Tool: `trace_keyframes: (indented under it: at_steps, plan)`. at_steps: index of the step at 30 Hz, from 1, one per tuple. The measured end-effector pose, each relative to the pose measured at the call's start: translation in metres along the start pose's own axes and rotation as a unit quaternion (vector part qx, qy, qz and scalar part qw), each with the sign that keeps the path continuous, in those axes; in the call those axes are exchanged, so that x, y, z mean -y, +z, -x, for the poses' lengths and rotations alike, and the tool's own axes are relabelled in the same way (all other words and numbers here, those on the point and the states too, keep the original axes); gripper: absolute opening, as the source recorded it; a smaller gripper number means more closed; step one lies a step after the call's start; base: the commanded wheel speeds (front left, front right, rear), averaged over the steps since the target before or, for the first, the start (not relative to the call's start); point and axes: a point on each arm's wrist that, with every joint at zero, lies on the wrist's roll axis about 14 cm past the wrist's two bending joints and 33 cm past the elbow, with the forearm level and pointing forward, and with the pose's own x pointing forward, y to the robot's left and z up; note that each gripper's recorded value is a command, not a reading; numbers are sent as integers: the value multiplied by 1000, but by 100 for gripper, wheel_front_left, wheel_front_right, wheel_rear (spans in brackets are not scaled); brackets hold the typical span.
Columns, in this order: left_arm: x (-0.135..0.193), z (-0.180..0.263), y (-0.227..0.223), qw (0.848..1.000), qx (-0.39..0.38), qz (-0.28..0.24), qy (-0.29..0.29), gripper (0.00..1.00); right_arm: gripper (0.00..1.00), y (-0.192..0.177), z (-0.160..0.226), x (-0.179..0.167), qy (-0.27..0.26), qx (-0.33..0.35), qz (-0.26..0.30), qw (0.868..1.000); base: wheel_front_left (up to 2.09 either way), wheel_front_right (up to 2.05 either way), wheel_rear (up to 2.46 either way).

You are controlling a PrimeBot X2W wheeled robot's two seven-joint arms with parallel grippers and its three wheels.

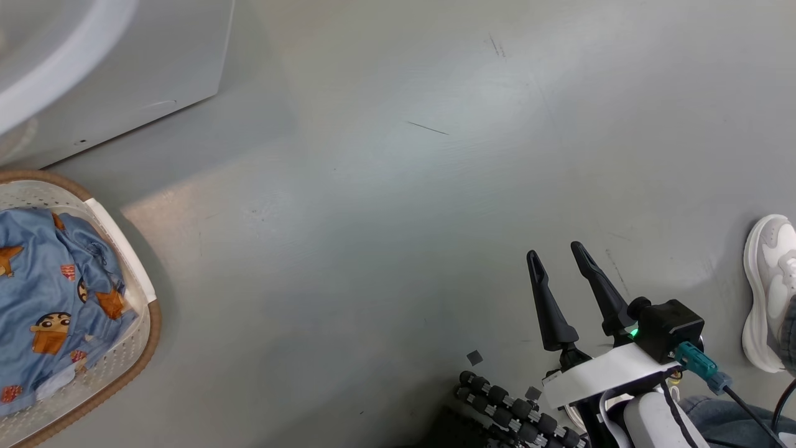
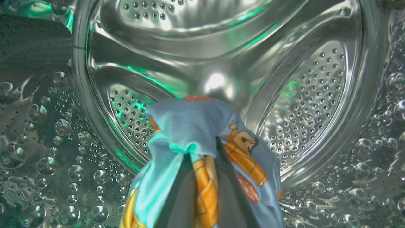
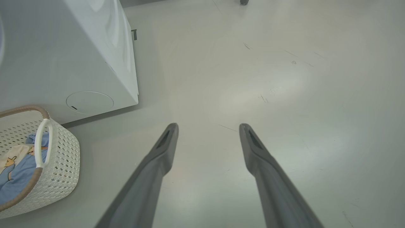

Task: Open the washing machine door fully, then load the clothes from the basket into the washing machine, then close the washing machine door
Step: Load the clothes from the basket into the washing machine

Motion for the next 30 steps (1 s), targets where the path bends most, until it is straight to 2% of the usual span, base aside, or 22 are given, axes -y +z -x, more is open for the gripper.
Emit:
trace_keyframes:
  at_steps: [1,2,5,6,7,8,22,30]
  plan:
    - [-1,1,-3,1000,-5,-1,1,0,100,0,0,0,0,0,0,1000,0,0,0]
    - [2,3,-12,1000,-24,-10,-5,26,100,0,0,0,1,0,-1,1000,0,0,0]
    - [1,6,-23,999,-48,-18,-6,82,100,0,0,0,0,0,-2,1000,0,0,0]
    - [0,7,-24,998,-53,-20,-5,93,100,0,0,1,0,1,-2,1000,0,0,0]
    - [-1,8,-26,998,-60,-21,-2,93,100,1,1,1,0,2,-2,1000,0,0,0]
    - [-2,10,-28,997,-71,-24,-1,100,100,2,1,0,1,4,-3,1000,0,0,0]
    - [8,31,-38,988,-154,-15,0,100,100,18,1,-3,13,33,-6,999,0,0,0]
    - [25,51,-25,986,-165,-11,-14,100,100,32,3,-13,34,59,-12,998,0,0,0]
